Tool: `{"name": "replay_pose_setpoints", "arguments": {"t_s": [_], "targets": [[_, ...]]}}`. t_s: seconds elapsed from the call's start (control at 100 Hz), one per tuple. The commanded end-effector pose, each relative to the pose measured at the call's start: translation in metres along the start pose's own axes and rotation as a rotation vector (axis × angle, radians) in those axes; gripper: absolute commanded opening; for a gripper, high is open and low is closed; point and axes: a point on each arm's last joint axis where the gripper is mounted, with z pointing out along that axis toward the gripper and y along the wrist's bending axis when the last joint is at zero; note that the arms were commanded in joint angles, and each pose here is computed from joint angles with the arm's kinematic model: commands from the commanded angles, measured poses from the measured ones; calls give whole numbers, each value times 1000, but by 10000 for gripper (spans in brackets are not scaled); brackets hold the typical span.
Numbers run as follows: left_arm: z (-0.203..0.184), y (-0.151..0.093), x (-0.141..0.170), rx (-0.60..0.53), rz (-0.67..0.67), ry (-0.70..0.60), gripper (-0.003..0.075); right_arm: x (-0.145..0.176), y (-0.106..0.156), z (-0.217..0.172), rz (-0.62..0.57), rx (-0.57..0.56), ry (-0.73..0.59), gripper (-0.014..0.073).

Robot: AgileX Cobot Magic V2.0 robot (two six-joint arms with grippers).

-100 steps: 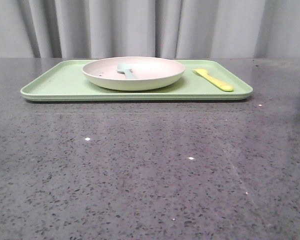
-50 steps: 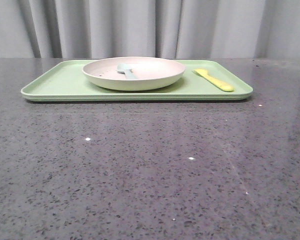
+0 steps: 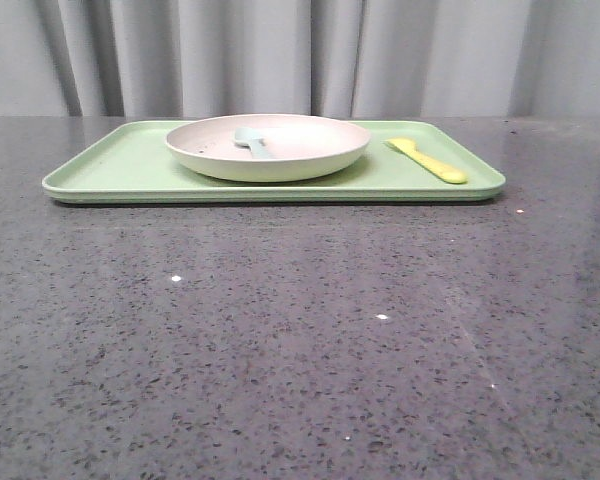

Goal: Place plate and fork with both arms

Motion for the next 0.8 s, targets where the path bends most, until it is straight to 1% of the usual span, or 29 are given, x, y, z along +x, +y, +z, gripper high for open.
{"name": "replay_pose_setpoints", "arguments": {"t_s": [0.0,0.79], "targets": [[-5,-2,-12,20,0,-112,-20,-14,1,-6,-23,-9,-113,-53],[-6,-1,-8,18,4,-111,-20,-14,1,-7,-22,-9,-113,-53]]}}
